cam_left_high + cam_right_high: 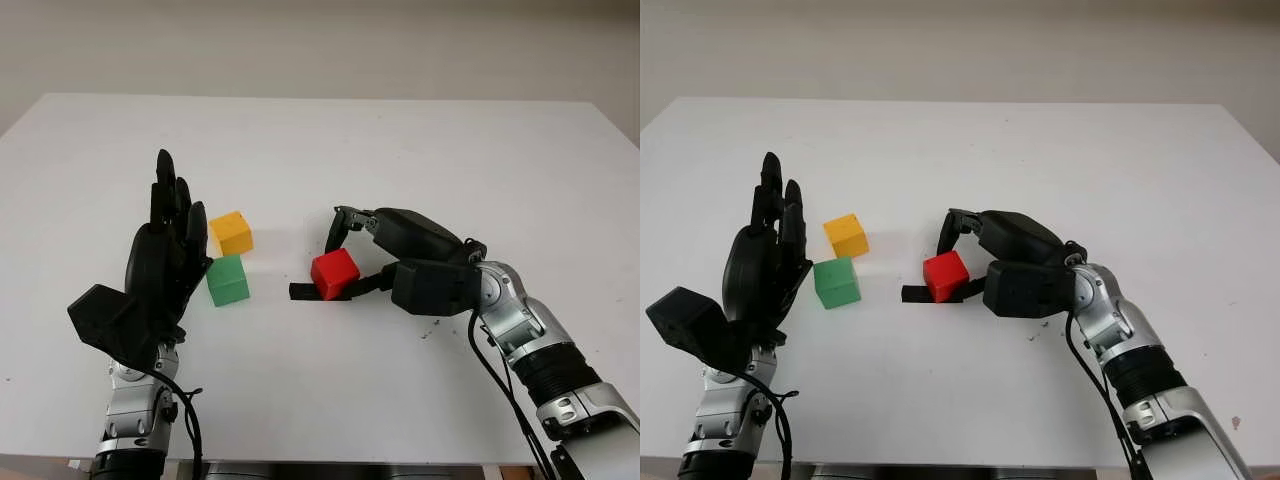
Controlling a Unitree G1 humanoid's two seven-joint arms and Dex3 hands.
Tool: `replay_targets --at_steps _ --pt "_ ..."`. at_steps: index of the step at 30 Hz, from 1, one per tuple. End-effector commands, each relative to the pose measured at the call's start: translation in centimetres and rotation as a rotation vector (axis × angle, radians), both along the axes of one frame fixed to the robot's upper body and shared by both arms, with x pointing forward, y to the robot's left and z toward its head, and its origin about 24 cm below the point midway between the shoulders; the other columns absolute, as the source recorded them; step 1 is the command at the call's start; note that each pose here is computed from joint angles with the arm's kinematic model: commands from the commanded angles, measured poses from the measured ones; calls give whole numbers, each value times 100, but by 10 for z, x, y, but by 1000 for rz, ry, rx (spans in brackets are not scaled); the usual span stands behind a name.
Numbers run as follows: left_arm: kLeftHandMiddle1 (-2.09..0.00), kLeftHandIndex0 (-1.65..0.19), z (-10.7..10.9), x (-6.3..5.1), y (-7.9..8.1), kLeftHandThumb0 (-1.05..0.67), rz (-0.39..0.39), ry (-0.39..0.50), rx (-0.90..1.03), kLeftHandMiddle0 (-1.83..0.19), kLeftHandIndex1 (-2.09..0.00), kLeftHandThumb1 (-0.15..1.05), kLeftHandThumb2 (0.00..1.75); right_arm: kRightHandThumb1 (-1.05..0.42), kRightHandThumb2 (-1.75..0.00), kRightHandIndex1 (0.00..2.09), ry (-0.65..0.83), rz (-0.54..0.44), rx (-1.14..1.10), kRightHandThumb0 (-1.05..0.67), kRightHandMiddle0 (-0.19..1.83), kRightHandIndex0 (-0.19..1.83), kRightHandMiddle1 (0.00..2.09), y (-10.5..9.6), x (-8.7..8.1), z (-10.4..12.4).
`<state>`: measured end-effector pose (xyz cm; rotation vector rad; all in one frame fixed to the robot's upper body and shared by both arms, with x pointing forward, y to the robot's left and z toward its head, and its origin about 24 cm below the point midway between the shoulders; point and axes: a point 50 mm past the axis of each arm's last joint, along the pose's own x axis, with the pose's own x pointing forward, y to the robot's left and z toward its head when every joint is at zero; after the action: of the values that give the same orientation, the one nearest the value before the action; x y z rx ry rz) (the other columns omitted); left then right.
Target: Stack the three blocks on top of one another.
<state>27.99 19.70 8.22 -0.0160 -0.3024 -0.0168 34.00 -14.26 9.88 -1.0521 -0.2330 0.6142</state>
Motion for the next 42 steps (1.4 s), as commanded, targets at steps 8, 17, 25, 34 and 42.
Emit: replay_targets --at_steps 8,17,25,34,42 --pt "0 19 2 -1 0 -72 3 -16 3 19 0 105 59 -96 -5 5 54 21 -3 -39 26 19 163 7 -2 -7" --pt "0 19 2 -1 1 -73 1 -16 1 19 0 105 58 -95 -5 5 55 47 -14 -40 27 19 162 8 -3 -6" --pt "0 19 2 -1 0 -74 9 -11 3 19 0 105 57 -91 -5 2 56 118 -81 -72 -7 -13 32 4 -3 -3" --pt "0 19 2 -2 1 -74 7 -15 10 19 0 105 58 -94 -6 0 22 128 -81 -85 -19 -19 1 -1 -3 1" --pt "0 19 3 -1 1 -74 17 -15 13 19 0 105 58 -95 -6 0 -62 36 89 -90 -19 -19 0 -13 0 25"
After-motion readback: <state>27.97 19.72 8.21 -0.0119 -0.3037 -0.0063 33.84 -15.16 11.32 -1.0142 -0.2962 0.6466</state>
